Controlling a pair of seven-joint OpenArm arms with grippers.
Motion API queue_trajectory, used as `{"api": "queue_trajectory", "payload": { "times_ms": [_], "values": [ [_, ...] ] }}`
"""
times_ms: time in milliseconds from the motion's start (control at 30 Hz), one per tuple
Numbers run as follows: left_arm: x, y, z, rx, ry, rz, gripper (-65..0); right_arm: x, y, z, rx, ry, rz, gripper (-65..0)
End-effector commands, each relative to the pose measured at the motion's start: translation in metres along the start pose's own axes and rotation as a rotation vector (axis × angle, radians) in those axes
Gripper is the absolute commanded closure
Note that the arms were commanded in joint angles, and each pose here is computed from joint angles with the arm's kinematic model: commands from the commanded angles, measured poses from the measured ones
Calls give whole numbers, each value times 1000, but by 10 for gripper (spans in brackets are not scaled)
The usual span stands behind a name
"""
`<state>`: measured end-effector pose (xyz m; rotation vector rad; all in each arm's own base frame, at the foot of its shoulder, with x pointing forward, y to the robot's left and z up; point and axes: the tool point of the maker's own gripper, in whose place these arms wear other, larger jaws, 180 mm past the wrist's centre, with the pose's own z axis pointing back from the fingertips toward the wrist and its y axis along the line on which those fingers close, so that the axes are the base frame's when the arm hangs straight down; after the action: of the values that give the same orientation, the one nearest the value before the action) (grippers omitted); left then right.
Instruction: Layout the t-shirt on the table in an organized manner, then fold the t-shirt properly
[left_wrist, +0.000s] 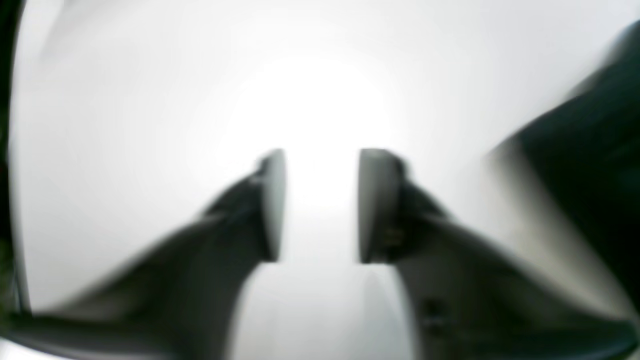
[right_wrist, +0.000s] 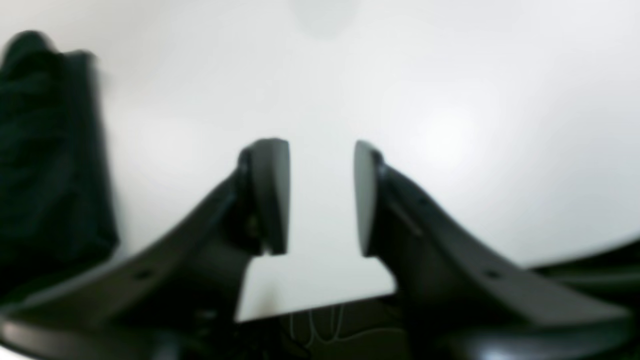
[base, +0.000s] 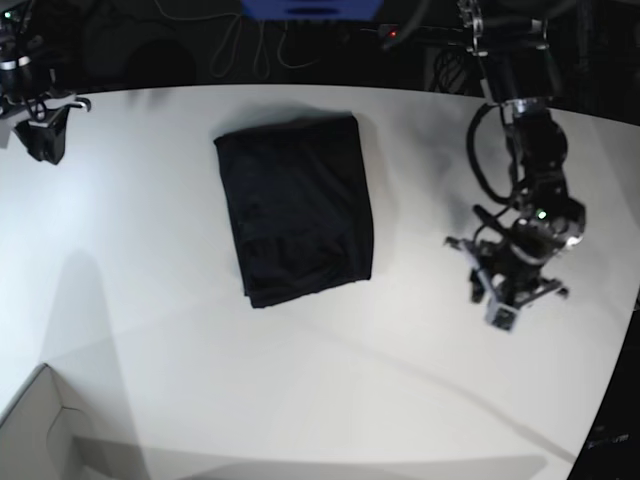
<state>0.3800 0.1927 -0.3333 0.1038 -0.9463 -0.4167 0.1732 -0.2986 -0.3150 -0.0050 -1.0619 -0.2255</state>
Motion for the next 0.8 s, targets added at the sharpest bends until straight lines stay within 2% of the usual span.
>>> {"api": "queue_trajectory", "payload": {
  "times_ms": [0, 67, 100, 200, 400, 567, 767],
  "values": [
    [7, 14, 10, 32, -46, 35, -73, 16, 4, -2, 23, -52, 18, -109],
    [-34, 32, 32, 75, -1, 138, 0, 19, 12, -9, 47, -61, 18, -29],
    [-49, 39, 42, 91, 6, 187, 0, 19, 16, -12, 62, -60, 15, 0],
    [-95, 65, 81, 166, 39, 291, -2, 17, 33, -29, 126, -28, 26, 0],
    [-163, 85, 150, 232, 82, 456, 0, -11, 81, -65, 290, 165, 81, 0],
    [-198, 90, 187, 277, 136, 517, 0, -35, 130, -82, 435, 259, 113, 0],
    [-214, 92, 203, 308, 170, 532, 0, -66, 166, -83, 535, 344, 114, 0]
  ]
}}
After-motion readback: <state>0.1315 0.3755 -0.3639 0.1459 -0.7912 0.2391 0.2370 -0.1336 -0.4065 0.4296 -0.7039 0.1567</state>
